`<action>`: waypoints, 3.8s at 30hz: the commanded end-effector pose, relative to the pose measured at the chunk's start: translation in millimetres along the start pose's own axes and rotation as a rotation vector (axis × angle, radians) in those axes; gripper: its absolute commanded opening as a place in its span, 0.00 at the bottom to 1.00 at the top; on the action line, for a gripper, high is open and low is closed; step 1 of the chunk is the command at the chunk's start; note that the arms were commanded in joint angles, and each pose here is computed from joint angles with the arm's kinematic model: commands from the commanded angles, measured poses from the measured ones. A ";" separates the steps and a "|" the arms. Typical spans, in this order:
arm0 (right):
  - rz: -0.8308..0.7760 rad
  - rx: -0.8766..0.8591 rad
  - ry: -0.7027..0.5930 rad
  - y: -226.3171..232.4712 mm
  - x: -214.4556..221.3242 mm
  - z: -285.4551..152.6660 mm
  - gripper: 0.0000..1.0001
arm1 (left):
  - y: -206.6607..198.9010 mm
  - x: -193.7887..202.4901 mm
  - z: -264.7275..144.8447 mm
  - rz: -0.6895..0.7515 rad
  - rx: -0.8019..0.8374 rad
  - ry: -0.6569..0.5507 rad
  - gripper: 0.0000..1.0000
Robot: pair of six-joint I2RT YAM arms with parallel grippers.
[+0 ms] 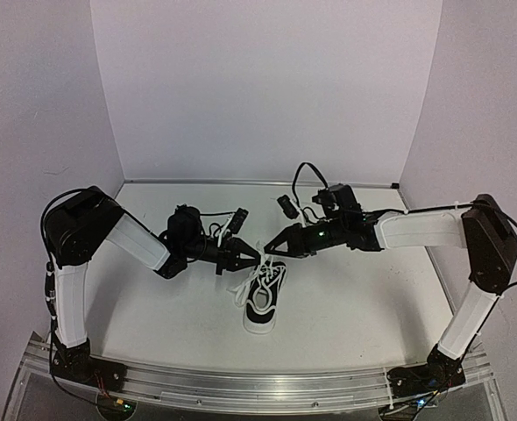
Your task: Tie the shoes
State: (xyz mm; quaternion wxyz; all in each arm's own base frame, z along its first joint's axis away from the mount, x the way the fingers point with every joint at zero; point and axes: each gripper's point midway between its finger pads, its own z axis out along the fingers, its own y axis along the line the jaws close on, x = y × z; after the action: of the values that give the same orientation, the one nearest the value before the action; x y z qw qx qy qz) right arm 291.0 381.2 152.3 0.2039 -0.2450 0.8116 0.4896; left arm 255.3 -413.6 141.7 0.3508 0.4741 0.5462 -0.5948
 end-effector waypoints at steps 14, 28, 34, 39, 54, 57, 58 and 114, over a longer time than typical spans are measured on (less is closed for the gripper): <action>-0.039 0.011 -0.044 9.2 0.8 -8.5 0.00 | 38.7 -3.3 -36.3 -0.036 -0.364 0.136 0.34; -0.035 0.061 -0.063 3.2 5.7 -18.2 0.00 | 26.7 58.6 -121.3 0.078 -0.572 0.646 0.44; -0.029 0.063 -0.060 1.8 6.2 -17.2 0.00 | 29.6 73.5 -98.4 0.163 -0.474 0.732 0.42; -0.022 0.073 -0.066 0.8 7.3 -19.1 0.00 | 36.9 89.8 -83.6 0.199 -0.407 0.815 0.41; 0.014 0.112 -0.067 -6.2 15.7 -25.4 0.00 | 43.3 126.9 -48.4 0.258 -0.325 0.955 0.21; 0.068 0.204 -0.047 -29.5 29.8 -25.7 0.00 | 43.6 122.1 -48.9 0.250 -0.362 0.947 0.06; 0.089 0.250 -0.034 -41.1 36.5 -26.0 0.00 | 41.9 119.7 -49.3 0.249 -0.368 0.937 0.05; 0.436 0.739 -0.509 -91.8 82.4 -206.3 0.00 | 52.9 -14.1 -225.6 -0.465 -1.426 0.126 0.00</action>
State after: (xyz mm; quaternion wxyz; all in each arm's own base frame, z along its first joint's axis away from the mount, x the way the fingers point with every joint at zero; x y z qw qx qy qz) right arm 284.2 185.6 177.2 0.4007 0.0494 0.8621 0.3062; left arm 348.9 -228.1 147.1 0.4067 0.0968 0.8931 -0.1658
